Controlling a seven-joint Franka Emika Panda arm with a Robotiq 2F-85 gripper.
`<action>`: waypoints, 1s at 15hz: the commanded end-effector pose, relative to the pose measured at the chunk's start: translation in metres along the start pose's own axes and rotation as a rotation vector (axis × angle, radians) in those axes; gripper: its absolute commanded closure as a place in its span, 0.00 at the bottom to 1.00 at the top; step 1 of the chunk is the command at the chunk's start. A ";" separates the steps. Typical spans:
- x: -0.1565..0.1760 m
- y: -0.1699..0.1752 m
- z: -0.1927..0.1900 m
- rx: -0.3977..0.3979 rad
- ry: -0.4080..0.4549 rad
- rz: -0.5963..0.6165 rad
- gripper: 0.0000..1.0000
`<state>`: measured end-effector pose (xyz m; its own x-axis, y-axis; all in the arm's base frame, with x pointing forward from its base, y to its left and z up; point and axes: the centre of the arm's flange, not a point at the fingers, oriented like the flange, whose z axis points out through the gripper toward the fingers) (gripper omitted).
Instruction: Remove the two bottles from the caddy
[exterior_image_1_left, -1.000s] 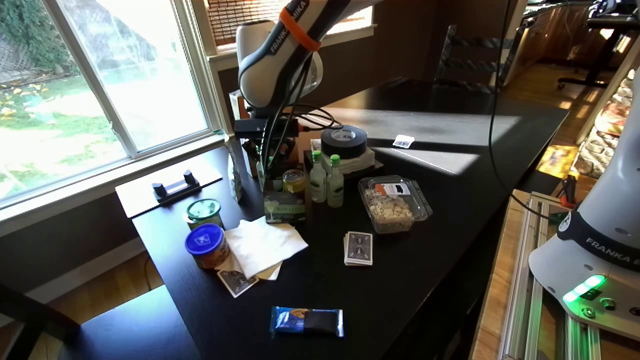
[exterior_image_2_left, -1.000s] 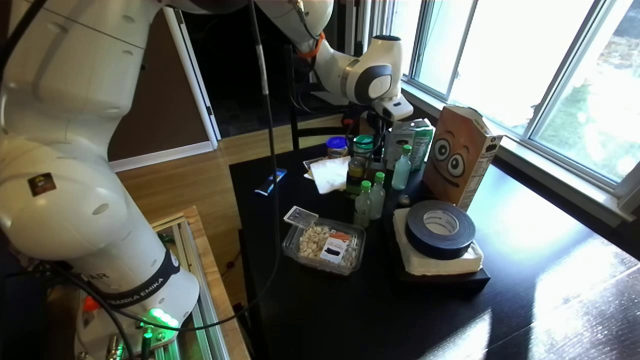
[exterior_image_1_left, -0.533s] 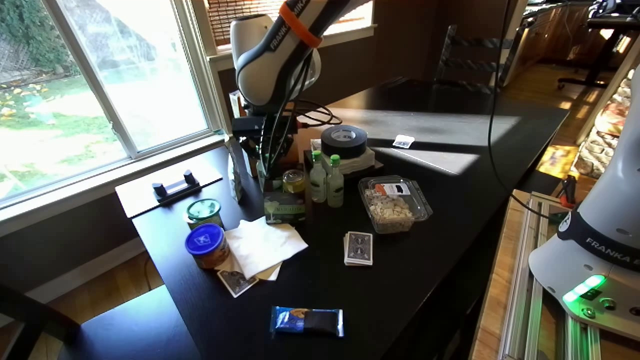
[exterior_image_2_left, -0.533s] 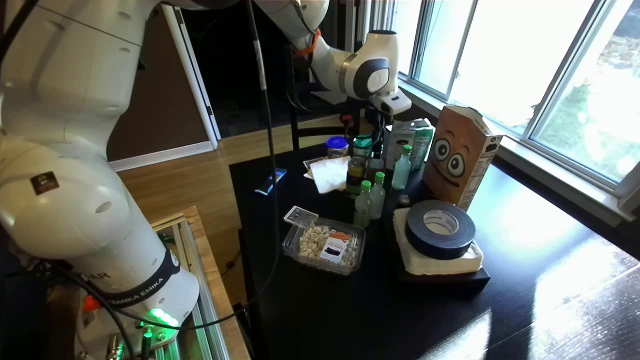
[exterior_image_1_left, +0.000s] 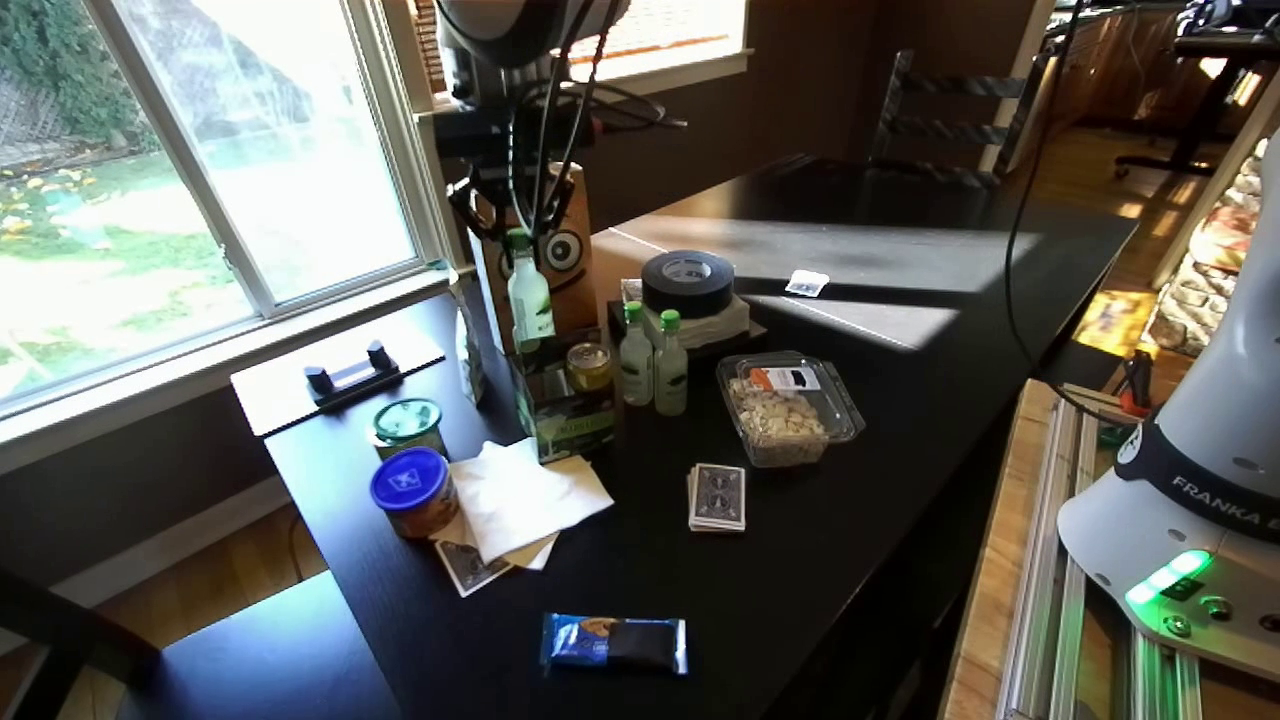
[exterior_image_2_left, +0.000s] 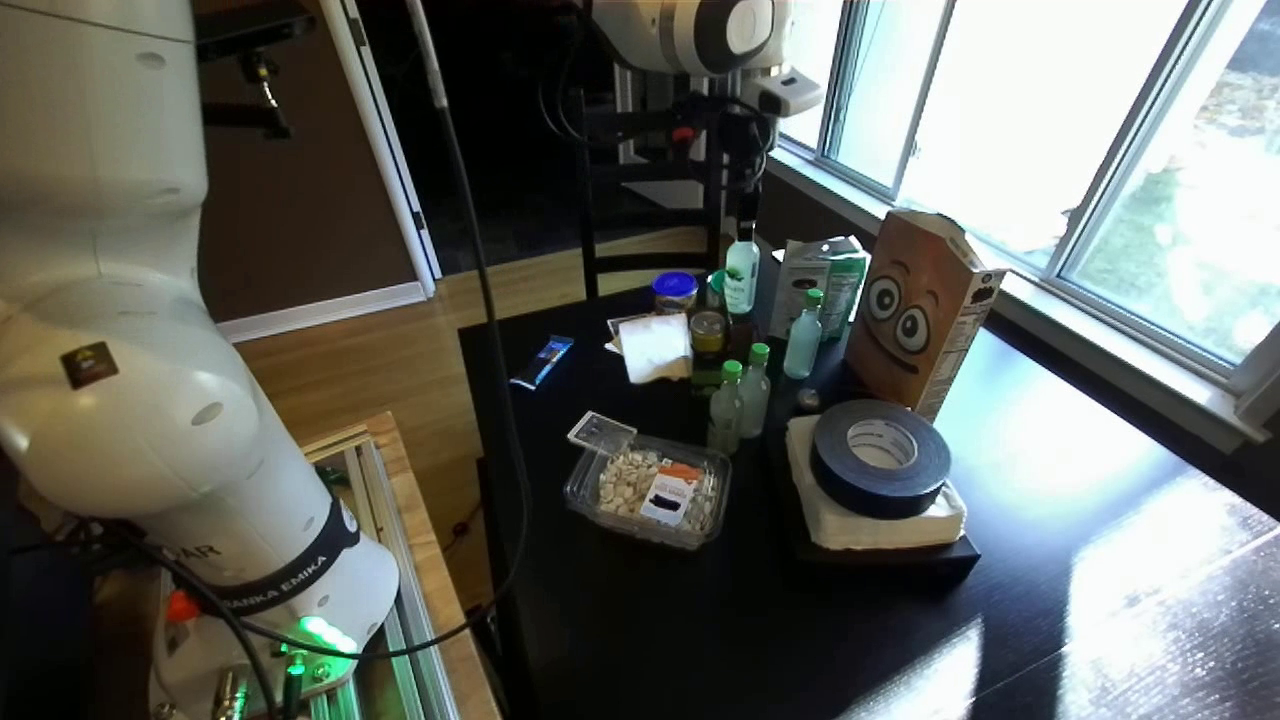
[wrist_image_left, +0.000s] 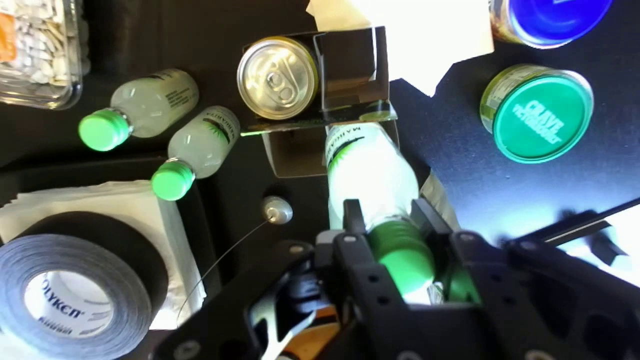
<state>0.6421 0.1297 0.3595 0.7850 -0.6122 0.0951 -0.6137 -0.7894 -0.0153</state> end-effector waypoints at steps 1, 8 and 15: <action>-0.014 -0.008 -0.061 -0.008 0.034 -0.049 0.93; -0.012 -0.076 -0.059 0.067 0.026 -0.208 0.93; 0.028 -0.101 0.027 0.079 -0.009 -0.268 0.93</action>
<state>0.6912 0.1849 0.3555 0.9122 -0.3969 0.1019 -0.3945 -0.9179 -0.0431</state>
